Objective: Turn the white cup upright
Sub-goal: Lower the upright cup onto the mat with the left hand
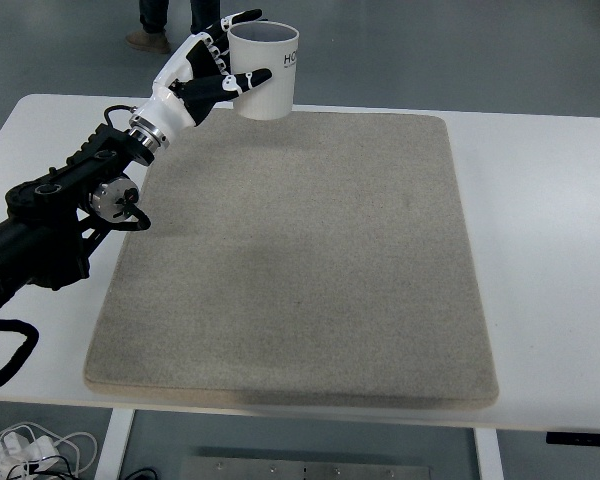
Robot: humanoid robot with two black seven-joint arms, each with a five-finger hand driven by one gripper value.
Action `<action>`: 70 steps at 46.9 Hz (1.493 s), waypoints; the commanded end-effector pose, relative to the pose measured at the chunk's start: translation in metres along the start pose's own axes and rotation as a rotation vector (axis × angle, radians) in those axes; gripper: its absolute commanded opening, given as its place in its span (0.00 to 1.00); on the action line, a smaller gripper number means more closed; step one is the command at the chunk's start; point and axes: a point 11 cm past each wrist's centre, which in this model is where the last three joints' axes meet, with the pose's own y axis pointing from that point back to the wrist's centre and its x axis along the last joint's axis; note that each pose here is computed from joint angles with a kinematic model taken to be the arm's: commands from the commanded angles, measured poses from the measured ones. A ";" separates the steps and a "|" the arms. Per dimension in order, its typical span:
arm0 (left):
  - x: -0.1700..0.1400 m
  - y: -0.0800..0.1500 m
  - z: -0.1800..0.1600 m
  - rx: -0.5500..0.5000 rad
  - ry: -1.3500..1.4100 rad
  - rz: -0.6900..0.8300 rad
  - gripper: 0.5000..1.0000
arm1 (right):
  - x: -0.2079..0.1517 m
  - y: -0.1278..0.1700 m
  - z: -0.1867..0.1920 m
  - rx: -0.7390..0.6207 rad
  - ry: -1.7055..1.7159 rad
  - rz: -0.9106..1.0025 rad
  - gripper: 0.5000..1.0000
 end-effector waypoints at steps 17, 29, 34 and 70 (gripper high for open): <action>-0.002 0.007 -0.023 0.090 -0.172 -0.015 0.00 | 0.000 0.000 0.000 0.000 0.000 0.000 0.90; -0.014 0.013 -0.048 0.143 -0.271 -0.015 0.00 | 0.000 0.000 0.000 0.000 0.000 -0.001 0.90; -0.017 0.016 -0.055 0.158 -0.279 -0.016 0.00 | 0.000 0.000 0.000 0.000 0.000 0.000 0.90; -0.021 0.032 -0.083 0.234 -0.336 -0.021 0.32 | 0.000 0.000 0.000 0.000 0.000 -0.001 0.90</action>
